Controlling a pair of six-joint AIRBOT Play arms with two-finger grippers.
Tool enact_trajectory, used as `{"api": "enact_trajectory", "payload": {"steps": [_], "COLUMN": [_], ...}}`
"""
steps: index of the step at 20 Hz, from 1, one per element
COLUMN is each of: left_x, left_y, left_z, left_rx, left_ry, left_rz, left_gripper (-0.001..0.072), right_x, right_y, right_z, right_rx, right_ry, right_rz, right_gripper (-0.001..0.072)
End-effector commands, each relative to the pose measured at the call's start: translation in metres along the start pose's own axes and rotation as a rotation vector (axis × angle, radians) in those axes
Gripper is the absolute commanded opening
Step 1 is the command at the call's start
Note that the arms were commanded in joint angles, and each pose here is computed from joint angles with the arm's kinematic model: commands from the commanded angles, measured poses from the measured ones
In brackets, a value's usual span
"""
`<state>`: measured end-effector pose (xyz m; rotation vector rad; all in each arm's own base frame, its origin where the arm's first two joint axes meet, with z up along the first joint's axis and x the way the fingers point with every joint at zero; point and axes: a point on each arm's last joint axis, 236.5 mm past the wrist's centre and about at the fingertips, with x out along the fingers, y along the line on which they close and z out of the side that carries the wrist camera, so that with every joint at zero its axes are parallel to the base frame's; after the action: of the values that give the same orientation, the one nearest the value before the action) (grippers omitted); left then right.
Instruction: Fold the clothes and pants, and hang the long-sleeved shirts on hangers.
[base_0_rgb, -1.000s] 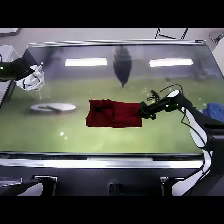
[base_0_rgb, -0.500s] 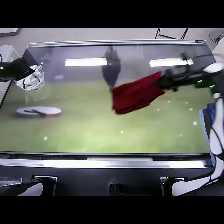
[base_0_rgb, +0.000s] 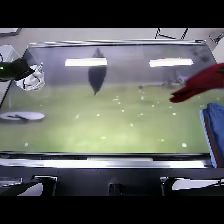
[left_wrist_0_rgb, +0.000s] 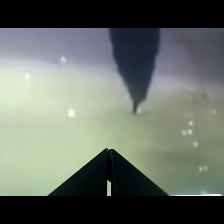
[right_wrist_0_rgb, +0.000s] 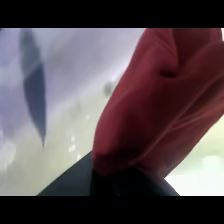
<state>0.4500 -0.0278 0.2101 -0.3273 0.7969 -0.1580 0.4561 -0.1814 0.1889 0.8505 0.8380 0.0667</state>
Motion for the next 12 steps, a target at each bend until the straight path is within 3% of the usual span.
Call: {"api": "enact_trajectory", "payload": {"steps": [1, 12], "left_x": [0.001, 0.006], "left_y": [-0.004, -0.031], "left_z": [-0.001, -0.009], "left_rx": [0.006, 0.045], "left_ry": [0.003, 0.022], "left_rz": [-0.007, -0.052], "left_gripper": [0.0018, 0.0018], "right_x": [-0.064, -0.198], "right_y": [-0.070, -0.134], "right_z": [0.026, 0.028], "right_rx": [0.135, 0.277], "right_ry": [-0.141, -0.405], "right_rz": [-0.103, -0.231], "right_gripper": [0.0048, 0.0047]}}
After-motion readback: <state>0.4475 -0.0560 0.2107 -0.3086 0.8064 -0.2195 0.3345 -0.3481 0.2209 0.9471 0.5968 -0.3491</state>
